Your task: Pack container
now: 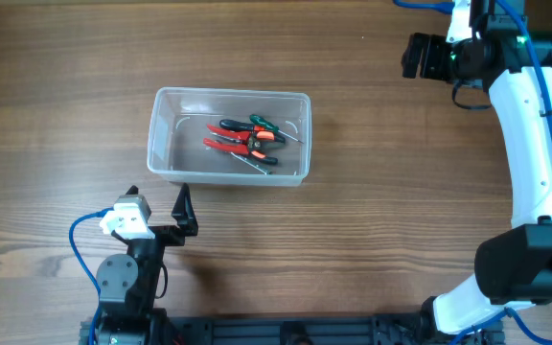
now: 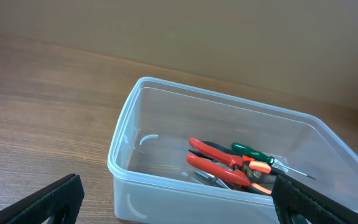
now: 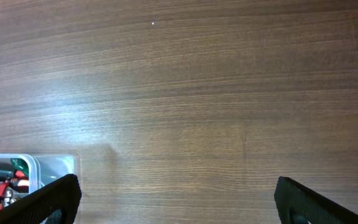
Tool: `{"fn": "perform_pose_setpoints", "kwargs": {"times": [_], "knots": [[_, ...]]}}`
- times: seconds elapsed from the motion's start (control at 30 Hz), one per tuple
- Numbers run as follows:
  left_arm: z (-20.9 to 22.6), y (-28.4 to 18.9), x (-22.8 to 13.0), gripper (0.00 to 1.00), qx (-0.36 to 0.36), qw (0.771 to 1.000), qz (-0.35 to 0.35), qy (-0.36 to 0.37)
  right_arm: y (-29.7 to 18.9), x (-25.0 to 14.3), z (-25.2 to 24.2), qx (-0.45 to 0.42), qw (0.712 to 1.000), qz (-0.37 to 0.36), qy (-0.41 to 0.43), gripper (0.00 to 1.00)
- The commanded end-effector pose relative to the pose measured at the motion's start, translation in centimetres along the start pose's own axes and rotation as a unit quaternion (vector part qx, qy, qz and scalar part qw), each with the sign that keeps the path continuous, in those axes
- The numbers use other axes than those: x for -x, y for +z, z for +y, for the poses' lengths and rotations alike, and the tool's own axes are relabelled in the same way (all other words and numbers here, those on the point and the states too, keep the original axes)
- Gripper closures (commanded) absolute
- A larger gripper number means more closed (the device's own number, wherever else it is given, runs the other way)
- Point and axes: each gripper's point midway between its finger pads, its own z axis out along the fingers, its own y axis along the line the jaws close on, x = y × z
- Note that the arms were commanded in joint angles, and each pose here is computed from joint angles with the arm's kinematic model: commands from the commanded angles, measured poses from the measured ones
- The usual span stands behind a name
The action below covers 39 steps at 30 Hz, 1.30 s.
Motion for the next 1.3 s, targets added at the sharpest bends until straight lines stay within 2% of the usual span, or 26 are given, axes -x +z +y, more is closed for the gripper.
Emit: {"fn": "perform_pose_setpoints", "kwargs": {"times": [0.0,0.1,0.2,0.3,0.43,0.53,0.63,0.77,0.93,1.1,1.27], "knots": [[0.2,0.0,-0.1,0.0,0.004,1.0,0.001,-0.005,0.3,-0.2,0.1,-0.001,1.0,0.005,-0.001,0.0],[0.2,0.0,-0.1,0.0,0.004,1.0,0.0,-0.005,0.2,-0.8,-1.6,-0.048,0.998,0.018,-0.047,0.0],[0.2,0.0,-0.1,0.0,0.004,1.0,0.001,-0.005,-0.8,-0.6,-1.5,-0.048,0.992,0.012,-0.114,0.0],[0.2,0.0,-0.1,0.0,0.004,1.0,0.001,-0.005,-4.3,2.0,-0.8,-0.047,0.984,-0.064,-0.162,0.0],[0.2,0.0,-0.1,0.0,0.004,1.0,0.001,-0.005,-11.4,5.7,0.3,-0.053,0.964,-0.199,-0.171,0.0],[0.2,0.0,-0.1,0.0,0.004,1.0,0.001,-0.005,-16.1,6.1,0.8,-0.056,0.945,-0.273,-0.171,0.0],[0.2,0.0,-0.1,0.0,0.004,1.0,0.001,-0.005,-18.8,3.9,0.7,-0.058,0.934,-0.308,-0.171,0.0],[0.2,0.0,-0.1,0.0,0.004,1.0,0.001,-0.005,-18.9,-1.3,0.1,-0.053,0.931,-0.325,-0.156,0.0],[0.2,0.0,-0.1,0.0,0.004,1.0,0.001,-0.005,-16.5,-9.4,-1.0,-0.01,0.93,-0.365,-0.046,0.0],[0.2,0.0,-0.1,0.0,0.004,1.0,0.001,-0.005,-12.5,-15.2,-2.0,-0.01,0.917,-0.396,-0.052,0.0],[0.2,0.0,-0.1,0.0,0.004,1.0,0.001,-0.005,-9.4,-18.2,-2.7,-0.01,0.913,-0.404,-0.056,0.0]]}}
